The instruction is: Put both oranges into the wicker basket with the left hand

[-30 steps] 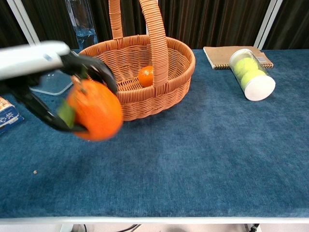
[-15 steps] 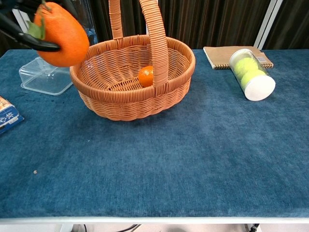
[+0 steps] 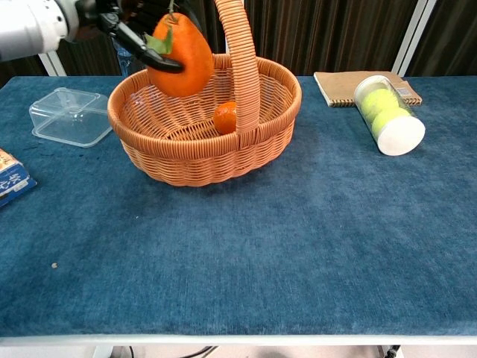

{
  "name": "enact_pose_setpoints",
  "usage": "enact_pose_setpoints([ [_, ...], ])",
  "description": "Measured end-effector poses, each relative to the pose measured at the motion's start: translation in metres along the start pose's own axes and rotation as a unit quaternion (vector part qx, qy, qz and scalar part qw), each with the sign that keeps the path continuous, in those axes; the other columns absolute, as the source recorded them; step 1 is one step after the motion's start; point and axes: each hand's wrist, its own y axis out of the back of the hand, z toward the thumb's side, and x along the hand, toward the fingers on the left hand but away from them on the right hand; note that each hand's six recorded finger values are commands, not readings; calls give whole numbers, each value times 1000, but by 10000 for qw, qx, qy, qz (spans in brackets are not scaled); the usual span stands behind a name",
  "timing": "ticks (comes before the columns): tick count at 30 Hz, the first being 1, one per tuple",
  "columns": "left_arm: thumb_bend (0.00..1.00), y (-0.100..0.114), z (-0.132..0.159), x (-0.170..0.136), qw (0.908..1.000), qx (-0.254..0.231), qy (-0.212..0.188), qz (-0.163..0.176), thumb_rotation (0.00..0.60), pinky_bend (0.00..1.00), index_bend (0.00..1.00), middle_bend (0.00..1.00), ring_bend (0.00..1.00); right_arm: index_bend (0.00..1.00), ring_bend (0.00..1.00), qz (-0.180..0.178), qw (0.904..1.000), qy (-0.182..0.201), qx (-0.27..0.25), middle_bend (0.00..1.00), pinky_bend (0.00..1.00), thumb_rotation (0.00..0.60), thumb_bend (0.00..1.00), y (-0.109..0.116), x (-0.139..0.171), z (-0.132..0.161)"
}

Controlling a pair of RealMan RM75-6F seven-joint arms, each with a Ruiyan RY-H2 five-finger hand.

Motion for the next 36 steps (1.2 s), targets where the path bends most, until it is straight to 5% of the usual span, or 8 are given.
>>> enact_pose_setpoints([
  [36,189,-61,-21,96,9979,-274,575,-80,600,487,376,396,373,0,0,117,9996,-241,-14,0,0,600,380,-3,7,-15],
])
